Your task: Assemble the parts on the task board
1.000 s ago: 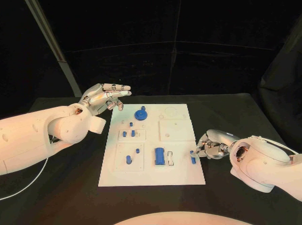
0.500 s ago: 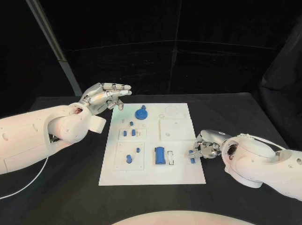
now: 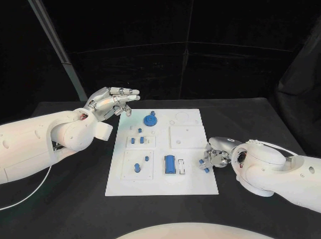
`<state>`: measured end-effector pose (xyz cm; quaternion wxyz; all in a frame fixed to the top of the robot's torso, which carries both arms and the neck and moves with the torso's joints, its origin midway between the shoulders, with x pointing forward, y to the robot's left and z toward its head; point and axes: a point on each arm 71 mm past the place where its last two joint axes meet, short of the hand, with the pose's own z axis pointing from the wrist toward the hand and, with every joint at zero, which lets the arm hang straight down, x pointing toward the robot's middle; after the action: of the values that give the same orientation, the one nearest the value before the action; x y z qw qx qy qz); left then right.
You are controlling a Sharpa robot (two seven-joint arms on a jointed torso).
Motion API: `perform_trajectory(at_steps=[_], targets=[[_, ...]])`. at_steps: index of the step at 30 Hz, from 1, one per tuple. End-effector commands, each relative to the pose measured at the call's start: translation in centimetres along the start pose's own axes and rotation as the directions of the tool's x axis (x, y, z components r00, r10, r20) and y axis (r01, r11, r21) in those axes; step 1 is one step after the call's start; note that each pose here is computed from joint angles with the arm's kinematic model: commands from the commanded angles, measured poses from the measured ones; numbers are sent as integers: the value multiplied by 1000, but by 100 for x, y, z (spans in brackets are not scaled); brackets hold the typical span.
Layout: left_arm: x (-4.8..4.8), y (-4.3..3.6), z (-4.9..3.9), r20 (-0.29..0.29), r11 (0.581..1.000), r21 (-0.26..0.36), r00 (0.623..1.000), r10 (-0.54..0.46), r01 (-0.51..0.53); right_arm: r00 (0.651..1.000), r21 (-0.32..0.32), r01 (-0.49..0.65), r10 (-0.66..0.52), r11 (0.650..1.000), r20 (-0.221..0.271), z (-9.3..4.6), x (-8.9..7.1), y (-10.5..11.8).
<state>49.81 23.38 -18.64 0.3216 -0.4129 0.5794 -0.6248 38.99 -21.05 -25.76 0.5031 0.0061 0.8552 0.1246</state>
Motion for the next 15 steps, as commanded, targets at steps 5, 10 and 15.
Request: perform_trajectory(at_steps=[5,10,15], targets=[[13,-10,0,-16,1000,2,1000,0,0,992,15,126,-126,992,-16,27,66,53],[11,-9,-2,-16,1000,2,1000,0,0,994,15,104,-104,994,13,9,50,83],[11,-8,-1,-16,1000,2,1000,0,0,999,13,-19,19,1000,39,-42,29,86]])
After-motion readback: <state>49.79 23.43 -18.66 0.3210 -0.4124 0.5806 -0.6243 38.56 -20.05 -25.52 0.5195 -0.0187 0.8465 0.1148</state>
